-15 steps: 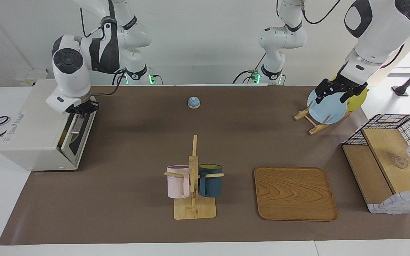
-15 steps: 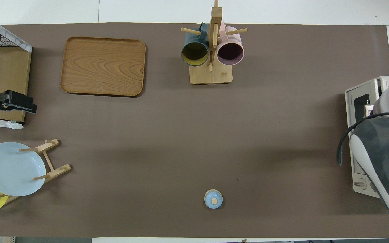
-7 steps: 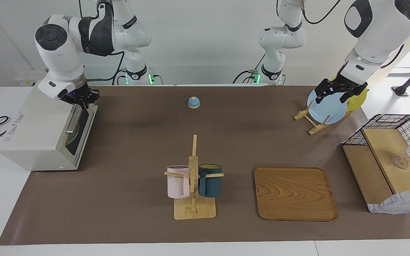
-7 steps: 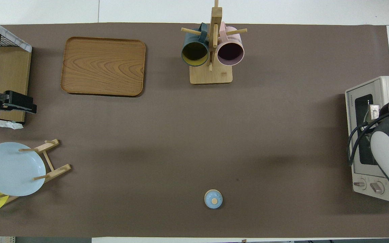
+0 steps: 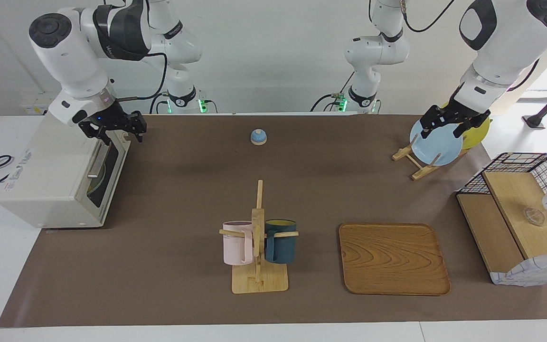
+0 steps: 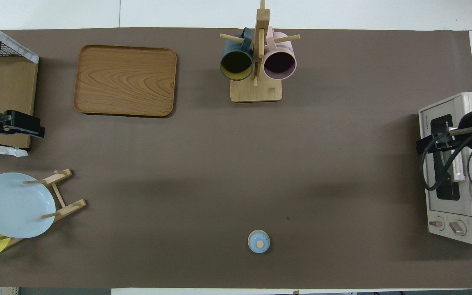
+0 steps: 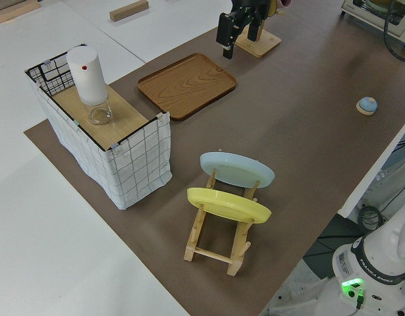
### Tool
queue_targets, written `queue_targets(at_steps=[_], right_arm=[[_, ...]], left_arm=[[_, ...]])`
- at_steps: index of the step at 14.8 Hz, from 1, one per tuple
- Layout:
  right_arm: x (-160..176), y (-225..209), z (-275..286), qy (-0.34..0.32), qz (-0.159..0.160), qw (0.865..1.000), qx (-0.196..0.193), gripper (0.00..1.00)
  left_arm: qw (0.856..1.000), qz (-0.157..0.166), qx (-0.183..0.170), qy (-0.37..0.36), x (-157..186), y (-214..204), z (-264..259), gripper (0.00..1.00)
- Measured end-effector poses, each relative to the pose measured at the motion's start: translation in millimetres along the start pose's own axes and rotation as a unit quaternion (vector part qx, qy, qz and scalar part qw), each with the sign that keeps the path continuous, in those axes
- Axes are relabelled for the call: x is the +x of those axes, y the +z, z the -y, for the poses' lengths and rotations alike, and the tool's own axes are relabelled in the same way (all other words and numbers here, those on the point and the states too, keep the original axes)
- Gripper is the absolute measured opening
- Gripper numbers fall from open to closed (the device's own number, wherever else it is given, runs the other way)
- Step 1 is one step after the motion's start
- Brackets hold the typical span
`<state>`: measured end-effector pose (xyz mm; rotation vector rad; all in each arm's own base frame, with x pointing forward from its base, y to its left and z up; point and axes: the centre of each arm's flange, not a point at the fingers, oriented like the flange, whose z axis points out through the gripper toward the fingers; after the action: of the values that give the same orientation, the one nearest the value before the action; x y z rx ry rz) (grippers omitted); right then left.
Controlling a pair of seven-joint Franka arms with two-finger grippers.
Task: Put corn in oven
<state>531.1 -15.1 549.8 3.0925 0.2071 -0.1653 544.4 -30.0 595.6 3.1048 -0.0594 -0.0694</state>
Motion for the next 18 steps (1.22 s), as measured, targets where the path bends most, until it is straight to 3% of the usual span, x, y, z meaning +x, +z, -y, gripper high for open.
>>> queue_targets(at_steps=[18], right_arm=[[16, -34, 12, 0.025, -0.01, 1.0, -0.001, 1.0]], left_arm=[[1.0, 0.0, 0.0, 0.0, 0, 0, 0, 1.0]])
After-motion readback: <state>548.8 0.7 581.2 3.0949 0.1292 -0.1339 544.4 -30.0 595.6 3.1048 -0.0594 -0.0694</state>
